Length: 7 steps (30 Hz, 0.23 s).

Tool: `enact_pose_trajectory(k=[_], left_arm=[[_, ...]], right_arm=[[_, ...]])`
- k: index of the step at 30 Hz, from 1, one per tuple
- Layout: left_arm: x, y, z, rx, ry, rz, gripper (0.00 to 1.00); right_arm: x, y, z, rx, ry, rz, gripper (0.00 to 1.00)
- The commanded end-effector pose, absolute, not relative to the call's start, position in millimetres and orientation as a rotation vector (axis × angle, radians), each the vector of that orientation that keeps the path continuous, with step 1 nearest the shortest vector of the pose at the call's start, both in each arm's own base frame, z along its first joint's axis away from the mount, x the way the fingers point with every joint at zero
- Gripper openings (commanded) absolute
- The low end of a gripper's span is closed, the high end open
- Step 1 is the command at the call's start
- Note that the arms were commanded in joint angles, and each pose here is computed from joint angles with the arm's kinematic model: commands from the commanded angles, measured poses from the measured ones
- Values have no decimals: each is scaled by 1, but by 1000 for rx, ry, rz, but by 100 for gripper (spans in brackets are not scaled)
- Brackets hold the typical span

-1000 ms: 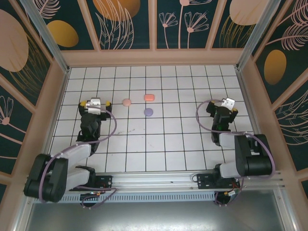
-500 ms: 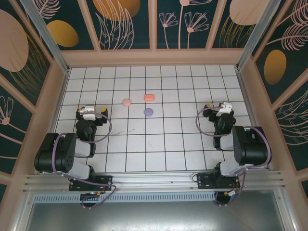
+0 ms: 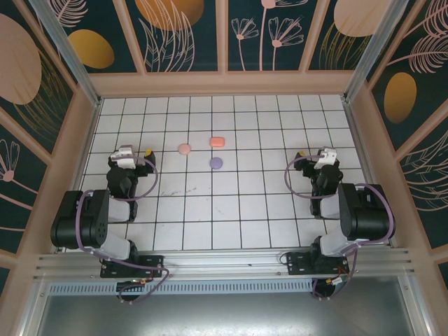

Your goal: Insert the wireless bluetooth earbuds into the charging case

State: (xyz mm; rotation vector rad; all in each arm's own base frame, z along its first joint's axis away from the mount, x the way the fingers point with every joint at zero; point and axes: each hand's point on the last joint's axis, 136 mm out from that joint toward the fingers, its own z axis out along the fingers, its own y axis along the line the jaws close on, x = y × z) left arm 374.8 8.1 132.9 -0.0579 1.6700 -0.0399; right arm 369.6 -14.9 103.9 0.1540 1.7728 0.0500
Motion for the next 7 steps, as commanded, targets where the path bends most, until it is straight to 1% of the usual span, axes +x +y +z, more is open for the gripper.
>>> enact_pose_trajectory(k=[1, 7], left_arm=[[377, 11, 136, -83, 1658, -46, 99], [377, 11, 137, -84, 1655, -43, 99]], right_arm=[[378, -11, 121, 124, 1714, 60, 99], [378, -11, 121, 119, 1715, 66, 99]])
